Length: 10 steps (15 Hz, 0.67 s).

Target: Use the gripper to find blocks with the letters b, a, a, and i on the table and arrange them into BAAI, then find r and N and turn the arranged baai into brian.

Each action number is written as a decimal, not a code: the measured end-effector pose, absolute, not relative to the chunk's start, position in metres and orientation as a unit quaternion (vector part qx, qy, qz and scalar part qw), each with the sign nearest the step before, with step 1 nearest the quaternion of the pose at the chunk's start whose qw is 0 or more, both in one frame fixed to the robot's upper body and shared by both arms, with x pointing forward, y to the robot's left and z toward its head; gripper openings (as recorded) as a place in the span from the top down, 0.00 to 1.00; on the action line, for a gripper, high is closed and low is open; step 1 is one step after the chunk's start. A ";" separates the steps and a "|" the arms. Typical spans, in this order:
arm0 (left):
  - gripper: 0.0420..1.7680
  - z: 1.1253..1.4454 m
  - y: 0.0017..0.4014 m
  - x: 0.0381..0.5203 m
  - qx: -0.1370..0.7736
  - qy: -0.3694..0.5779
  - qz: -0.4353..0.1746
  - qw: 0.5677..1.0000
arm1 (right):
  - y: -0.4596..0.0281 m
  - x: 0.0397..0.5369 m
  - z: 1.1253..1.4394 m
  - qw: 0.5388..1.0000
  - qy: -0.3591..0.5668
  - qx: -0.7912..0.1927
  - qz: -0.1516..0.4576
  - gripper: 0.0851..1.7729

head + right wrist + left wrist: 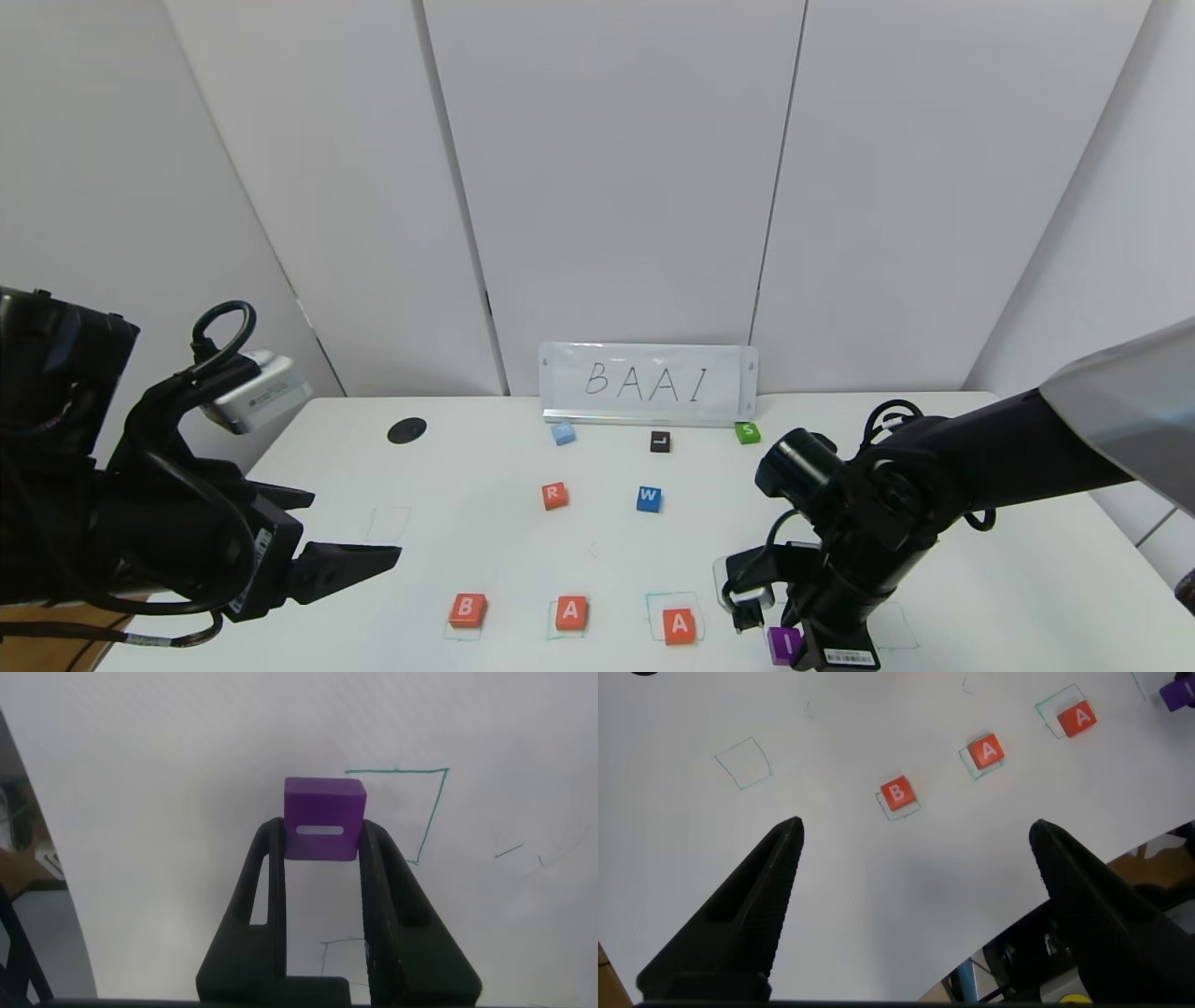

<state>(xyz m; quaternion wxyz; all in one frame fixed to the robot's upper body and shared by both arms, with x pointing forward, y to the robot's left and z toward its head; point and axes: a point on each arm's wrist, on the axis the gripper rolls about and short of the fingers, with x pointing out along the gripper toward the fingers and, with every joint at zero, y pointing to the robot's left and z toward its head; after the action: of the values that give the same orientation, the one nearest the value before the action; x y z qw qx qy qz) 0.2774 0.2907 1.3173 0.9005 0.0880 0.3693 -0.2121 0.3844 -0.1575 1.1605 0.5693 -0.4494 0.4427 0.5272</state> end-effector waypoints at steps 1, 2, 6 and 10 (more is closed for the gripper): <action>0.03 1.317 0.291 0.278 0.088 0.370 -0.212 0.900 | -0.159 0.386 1.160 0.569 0.442 -0.450 0.528 0.74; 0.03 1.317 0.291 0.278 0.090 0.370 -0.213 0.900 | -0.160 0.387 1.159 0.569 0.443 -0.451 0.527 0.74; 0.03 1.316 0.290 0.278 0.091 0.371 -0.214 0.899 | -0.162 0.395 1.155 0.575 0.433 -0.455 0.524 0.74; 0.03 1.317 0.290 0.278 0.091 0.370 -0.214 0.899 | -0.164 0.398 1.150 0.575 0.435 -0.456 0.521 0.74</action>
<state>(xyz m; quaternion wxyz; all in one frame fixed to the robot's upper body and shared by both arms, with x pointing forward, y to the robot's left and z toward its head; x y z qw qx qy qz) 0.2775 0.2903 1.3168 0.8995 0.0909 0.3698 -0.2143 0.3985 -0.1642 1.1499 0.5749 -0.4565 0.4353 0.5212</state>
